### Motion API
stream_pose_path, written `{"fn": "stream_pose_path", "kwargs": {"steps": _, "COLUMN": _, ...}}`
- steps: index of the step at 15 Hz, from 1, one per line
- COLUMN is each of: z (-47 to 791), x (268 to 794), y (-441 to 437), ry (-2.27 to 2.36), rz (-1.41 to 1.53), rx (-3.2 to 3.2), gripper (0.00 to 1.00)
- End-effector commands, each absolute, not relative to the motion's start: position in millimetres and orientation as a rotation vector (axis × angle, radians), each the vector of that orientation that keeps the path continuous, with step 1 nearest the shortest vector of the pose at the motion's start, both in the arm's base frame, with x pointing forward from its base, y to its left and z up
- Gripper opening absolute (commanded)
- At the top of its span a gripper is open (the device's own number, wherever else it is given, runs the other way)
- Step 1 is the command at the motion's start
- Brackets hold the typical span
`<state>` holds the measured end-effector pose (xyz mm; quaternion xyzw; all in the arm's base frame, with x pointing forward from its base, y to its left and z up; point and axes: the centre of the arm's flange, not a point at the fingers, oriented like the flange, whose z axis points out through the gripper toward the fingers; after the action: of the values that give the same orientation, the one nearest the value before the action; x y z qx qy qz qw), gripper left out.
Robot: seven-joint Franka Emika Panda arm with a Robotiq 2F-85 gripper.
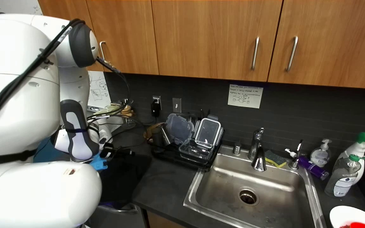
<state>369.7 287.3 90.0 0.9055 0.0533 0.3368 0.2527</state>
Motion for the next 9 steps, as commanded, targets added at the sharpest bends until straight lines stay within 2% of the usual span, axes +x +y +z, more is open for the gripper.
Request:
{"fn": "stream_pose_path", "kwargs": {"steps": 1, "z": 90.0, "x": 369.7, "y": 287.3, "ry": 0.145, "rz": 0.916, "rx": 2.462, "gripper": 1.0}}
{"fn": "stream_pose_path", "kwargs": {"steps": 6, "z": 89.9, "x": 369.7, "y": 287.2, "ry": 0.145, "rz": 0.915, "rx": 2.462, "gripper": 1.0}}
{"fn": "stream_pose_path", "kwargs": {"steps": 9, "z": 96.4, "x": 359.8, "y": 295.8, "ry": 0.173, "rz": 1.034, "rx": 2.596, "gripper": 1.0}}
